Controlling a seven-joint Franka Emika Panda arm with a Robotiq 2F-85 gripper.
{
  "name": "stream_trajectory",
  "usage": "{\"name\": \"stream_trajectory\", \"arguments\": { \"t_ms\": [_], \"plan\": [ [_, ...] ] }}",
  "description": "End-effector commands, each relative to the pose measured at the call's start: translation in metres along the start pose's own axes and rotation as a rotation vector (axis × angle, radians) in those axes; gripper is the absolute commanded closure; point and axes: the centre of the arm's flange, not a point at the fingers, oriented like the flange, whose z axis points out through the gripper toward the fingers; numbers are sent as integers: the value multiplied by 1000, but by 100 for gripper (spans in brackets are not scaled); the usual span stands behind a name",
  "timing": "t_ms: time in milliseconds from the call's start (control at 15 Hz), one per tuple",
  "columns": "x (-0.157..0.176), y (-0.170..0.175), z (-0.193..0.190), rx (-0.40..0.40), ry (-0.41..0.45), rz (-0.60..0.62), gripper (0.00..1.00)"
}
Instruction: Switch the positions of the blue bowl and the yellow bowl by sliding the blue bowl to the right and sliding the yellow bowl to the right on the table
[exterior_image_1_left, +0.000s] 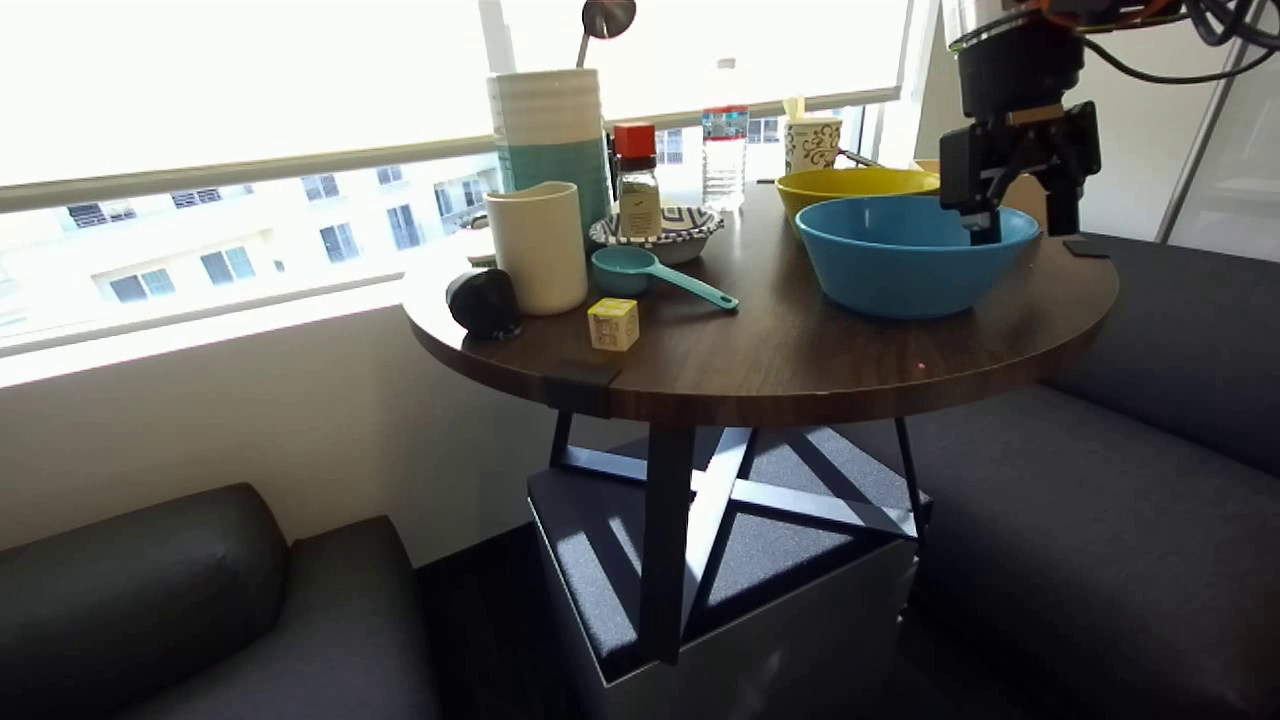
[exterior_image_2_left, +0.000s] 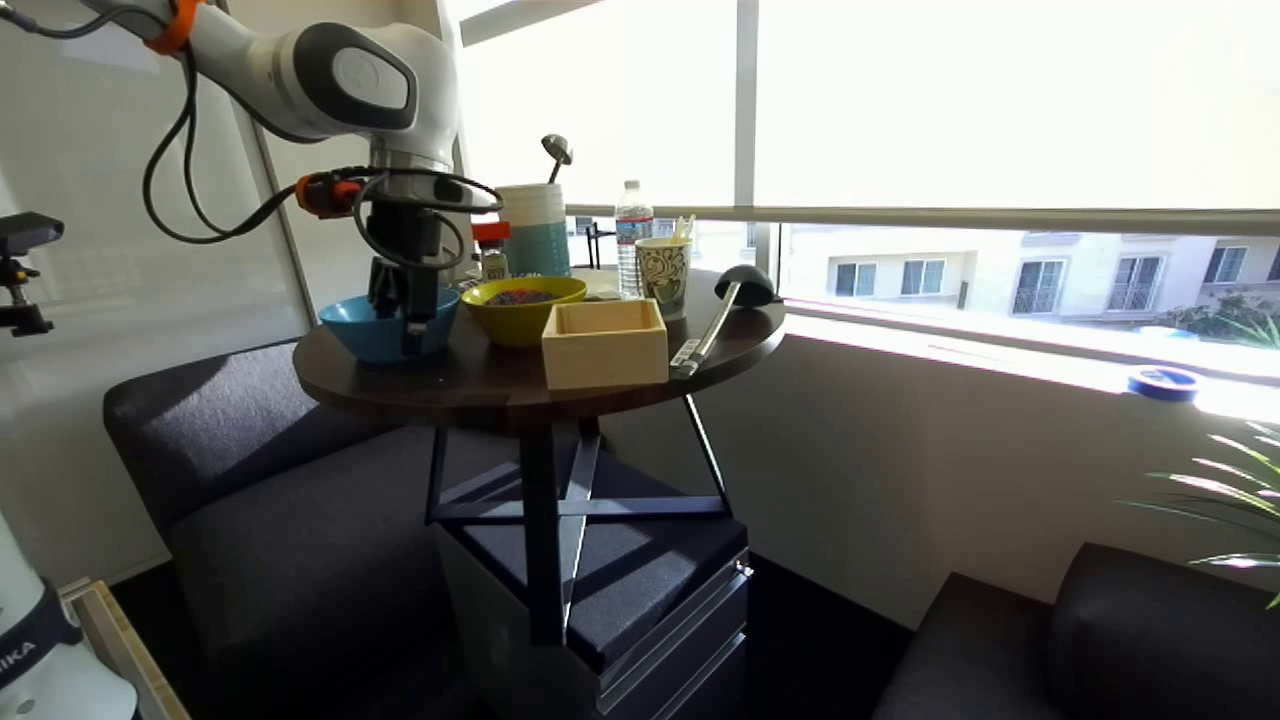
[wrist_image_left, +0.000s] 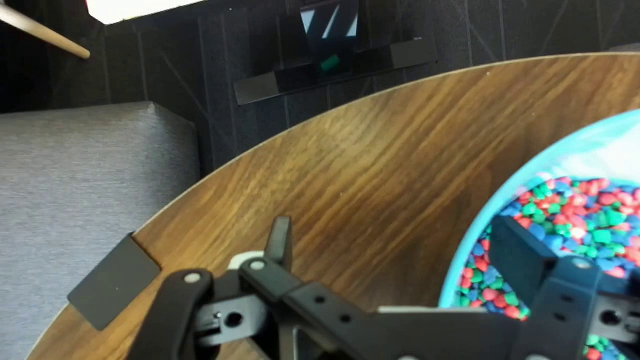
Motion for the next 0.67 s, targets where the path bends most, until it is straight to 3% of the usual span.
{"name": "stream_trajectory", "arguments": {
  "t_ms": [0, 333, 600],
  "plan": [
    [-16, 20, 5, -48, -22, 34, 0],
    [-18, 53, 3, -102, 1, 64, 0],
    [-10, 72, -10, -102, 34, 90, 0]
  ]
}}
